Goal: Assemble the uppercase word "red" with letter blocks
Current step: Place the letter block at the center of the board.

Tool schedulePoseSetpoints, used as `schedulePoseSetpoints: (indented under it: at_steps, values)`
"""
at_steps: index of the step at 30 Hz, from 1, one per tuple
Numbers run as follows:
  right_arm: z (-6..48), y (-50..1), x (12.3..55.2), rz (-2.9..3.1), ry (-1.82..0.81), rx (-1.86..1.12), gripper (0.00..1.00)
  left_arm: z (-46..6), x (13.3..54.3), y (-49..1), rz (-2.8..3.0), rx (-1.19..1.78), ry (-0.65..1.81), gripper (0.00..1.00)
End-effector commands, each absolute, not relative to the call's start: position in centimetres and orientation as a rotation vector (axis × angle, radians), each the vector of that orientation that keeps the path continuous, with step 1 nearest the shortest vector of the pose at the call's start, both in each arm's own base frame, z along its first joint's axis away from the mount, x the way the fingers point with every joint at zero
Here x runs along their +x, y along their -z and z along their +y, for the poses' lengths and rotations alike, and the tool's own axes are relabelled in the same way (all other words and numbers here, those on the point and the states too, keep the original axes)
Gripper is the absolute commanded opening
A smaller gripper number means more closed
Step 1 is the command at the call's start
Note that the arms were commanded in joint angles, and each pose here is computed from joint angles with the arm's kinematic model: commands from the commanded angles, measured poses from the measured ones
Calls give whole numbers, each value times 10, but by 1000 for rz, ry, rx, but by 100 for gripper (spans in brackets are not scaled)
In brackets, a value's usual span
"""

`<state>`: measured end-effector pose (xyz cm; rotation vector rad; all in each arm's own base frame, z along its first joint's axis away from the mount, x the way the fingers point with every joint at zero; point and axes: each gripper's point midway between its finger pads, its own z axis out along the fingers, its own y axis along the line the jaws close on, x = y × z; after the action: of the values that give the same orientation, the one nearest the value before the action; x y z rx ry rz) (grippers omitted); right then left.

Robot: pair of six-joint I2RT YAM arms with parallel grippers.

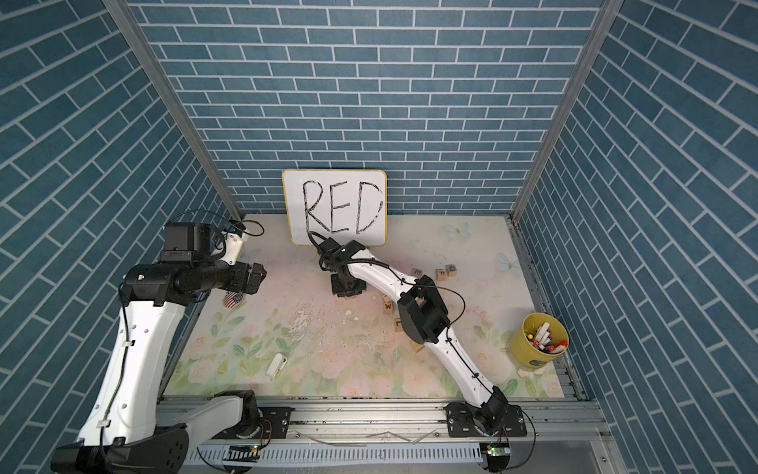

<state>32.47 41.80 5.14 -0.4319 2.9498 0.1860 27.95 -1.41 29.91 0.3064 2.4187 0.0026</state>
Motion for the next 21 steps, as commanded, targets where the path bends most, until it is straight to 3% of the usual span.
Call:
schedulePoseSetpoints:
  at_steps: [1,21]
  values:
    - [403,-45,313,3015,-91,-456,22,-18,273,-296,2444,328,19,99]
    - [405,-32,312,3030,-64,-481,34,-33,263,-291,2443,375,128,99]
